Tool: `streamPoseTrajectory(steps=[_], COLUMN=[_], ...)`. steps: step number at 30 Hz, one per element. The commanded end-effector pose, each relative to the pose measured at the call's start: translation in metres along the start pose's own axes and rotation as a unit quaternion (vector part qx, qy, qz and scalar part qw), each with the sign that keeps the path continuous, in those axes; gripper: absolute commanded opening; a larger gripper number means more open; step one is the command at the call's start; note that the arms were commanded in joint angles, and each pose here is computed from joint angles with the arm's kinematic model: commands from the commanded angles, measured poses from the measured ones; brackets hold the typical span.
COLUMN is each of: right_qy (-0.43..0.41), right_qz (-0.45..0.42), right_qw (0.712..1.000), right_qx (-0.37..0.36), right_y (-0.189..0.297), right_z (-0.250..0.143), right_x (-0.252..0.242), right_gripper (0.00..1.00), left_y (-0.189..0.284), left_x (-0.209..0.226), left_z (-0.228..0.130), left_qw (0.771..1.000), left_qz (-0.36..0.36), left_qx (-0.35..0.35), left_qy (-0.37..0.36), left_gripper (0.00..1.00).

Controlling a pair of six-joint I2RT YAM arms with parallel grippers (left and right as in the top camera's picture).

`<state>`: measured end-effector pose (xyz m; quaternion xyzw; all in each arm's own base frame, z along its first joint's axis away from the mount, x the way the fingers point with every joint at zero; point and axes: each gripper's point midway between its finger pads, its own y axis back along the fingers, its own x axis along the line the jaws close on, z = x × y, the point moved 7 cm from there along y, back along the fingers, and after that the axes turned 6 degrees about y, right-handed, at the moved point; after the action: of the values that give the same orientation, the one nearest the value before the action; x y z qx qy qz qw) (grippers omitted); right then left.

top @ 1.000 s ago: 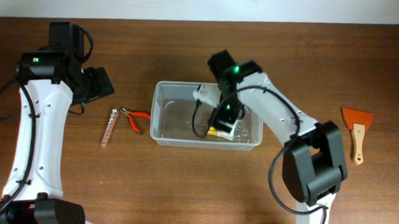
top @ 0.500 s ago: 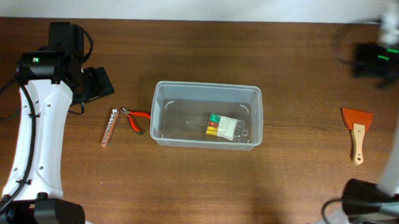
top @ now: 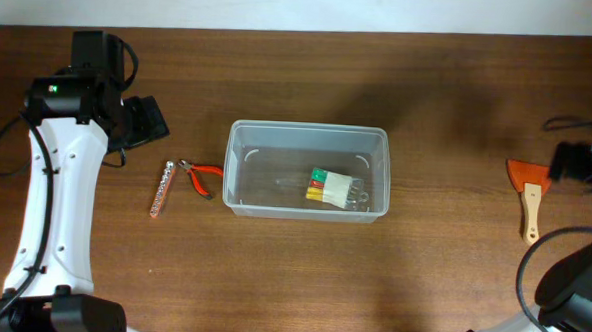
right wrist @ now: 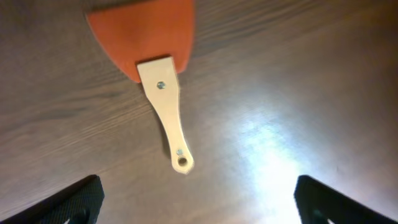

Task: Pack container
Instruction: 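Grasp the orange scraper by its wooden handle with the right gripper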

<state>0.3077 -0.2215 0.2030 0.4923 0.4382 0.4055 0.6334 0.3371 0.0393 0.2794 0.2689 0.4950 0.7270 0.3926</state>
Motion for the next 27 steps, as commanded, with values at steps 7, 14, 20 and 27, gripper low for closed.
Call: streamPoseTrajectory(steps=[7,14,20,27], right_qy=[0.086,0.086,0.085,0.083], right_qz=[0.075,0.081,0.094,0.097], right_qw=[0.993,0.993,0.992,0.991], right_qx=[-0.02,-0.006,0.026,0.032], right_y=[-0.08,-0.111,-0.133,-0.139], right_z=[-0.018,-0.031,-0.038,-0.039], right_x=[0.031,0.039,0.044,0.045], right_gripper=[0.99,0.99,0.99,0.84], left_y=[-0.001,-0.001,-0.001,-0.001], left_x=[-0.001,-0.001,-0.001,-0.001], left_z=[-0.001,0.0,0.0,0.0], left_qw=[1.0,1.0,1.0,1.0], left_qz=[-0.001,-0.002,-0.002,-0.002], left_qx=[0.002,0.001,0.0,0.0], left_qy=[-0.009,-0.009,-0.009,-0.009], left_gripper=[0.99,0.99,0.99,0.99])
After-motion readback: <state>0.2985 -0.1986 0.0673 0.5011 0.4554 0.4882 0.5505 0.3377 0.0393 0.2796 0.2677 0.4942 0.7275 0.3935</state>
